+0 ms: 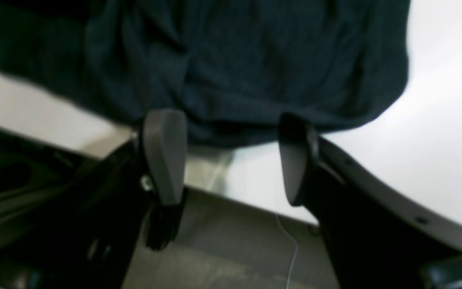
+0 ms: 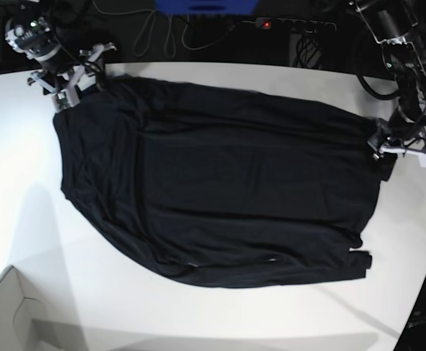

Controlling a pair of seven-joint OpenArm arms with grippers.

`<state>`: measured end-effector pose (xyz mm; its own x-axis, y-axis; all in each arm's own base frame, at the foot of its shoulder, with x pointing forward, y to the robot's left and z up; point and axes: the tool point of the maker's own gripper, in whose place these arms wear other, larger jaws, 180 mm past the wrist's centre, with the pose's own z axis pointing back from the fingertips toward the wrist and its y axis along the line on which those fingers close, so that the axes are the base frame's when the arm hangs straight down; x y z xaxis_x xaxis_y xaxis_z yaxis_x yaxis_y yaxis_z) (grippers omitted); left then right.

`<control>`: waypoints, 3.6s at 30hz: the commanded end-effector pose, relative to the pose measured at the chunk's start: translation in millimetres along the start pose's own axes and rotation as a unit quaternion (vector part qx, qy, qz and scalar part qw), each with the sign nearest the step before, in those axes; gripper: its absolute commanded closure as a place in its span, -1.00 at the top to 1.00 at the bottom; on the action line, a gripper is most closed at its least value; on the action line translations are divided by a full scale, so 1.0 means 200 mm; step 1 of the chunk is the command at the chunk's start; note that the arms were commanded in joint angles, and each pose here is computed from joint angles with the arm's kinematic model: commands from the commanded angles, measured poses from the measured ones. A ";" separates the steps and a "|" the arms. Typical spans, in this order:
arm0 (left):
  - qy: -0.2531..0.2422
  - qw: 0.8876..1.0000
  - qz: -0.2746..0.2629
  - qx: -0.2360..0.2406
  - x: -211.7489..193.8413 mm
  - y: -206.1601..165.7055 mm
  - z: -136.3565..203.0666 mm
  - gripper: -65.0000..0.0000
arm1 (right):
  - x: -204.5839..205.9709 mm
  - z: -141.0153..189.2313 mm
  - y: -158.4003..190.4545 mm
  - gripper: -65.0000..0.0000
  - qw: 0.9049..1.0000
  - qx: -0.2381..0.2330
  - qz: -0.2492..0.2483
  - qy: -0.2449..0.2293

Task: Layout the t-shirt on the table in an organized manner, then fold the t-shirt properly
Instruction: 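Pull the shoulder edge with both grippers away from the hem to stretch it, then release the shoulder edge and move the left gripper to the hem corner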

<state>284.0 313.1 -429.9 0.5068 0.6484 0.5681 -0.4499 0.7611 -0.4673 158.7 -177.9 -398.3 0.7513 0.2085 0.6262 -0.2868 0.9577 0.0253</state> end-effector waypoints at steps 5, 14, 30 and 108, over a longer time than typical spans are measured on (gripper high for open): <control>0.073 0.997 0.015 0.032 -0.20 0.09 -0.02 -0.35 | -0.01 -0.04 0.06 0.15 1.000 0.024 -0.010 -0.006; 0.070 0.997 0.013 0.036 -0.18 0.11 -0.01 -1.00 | -0.06 -0.12 0.07 0.14 0.999 0.038 -0.026 0.008; 0.019 0.997 0.018 0.074 0.07 0.30 0.10 -1.00 | -0.03 -0.10 0.05 0.13 0.999 0.033 -0.023 -0.001; 0.003 0.999 -0.026 0.024 0.14 0.30 0.17 -0.99 | -0.06 -0.01 0.02 -0.65 1.000 0.016 -0.002 0.009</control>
<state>242.8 367.1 -427.1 0.5379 0.6273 0.5631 -0.4661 0.7779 -0.4214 147.4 -172.6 -413.2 0.7777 0.2016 0.5955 -0.2990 0.9518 0.0683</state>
